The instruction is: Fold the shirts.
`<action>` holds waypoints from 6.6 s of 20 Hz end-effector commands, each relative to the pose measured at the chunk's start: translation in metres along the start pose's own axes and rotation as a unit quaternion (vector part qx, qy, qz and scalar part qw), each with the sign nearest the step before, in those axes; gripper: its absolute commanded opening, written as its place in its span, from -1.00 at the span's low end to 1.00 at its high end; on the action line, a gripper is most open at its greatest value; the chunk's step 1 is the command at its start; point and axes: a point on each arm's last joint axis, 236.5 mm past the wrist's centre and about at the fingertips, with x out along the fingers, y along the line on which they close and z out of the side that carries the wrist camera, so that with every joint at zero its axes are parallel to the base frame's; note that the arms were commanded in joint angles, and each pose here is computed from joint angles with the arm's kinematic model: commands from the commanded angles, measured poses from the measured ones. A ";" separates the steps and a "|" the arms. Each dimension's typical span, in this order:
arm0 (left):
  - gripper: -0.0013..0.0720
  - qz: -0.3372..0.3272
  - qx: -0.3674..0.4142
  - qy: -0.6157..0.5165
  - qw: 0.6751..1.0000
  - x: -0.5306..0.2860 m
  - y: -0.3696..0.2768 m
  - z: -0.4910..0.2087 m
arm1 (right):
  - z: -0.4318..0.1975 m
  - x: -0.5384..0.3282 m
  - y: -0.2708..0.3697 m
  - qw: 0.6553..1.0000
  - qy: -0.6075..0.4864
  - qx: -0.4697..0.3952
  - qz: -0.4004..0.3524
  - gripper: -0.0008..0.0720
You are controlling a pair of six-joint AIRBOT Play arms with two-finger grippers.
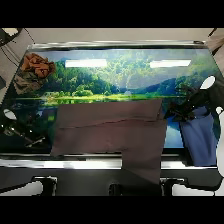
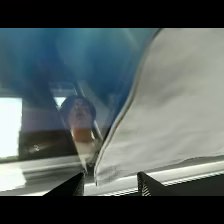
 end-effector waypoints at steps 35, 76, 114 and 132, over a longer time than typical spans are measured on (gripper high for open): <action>-0.89 -0.023 0.053 -0.138 0.989 -0.033 -0.024 0.035 | -0.139 0.074 0.020 0.994 -0.002 -0.035 0.100 -0.85; 0.52 -0.032 0.159 -0.328 0.931 -0.236 -0.160 0.183 | 0.077 0.088 0.008 0.976 -0.036 0.099 0.190 0.98; -0.89 -0.136 0.376 -0.194 0.896 0.021 -0.467 0.089 | -0.078 -0.147 0.146 0.949 -0.209 -0.058 0.228 -0.85; -0.88 -0.085 0.316 -0.542 0.774 -0.347 -0.332 0.033 | 0.005 0.079 0.363 0.928 -0.093 -0.039 0.359 0.94</action>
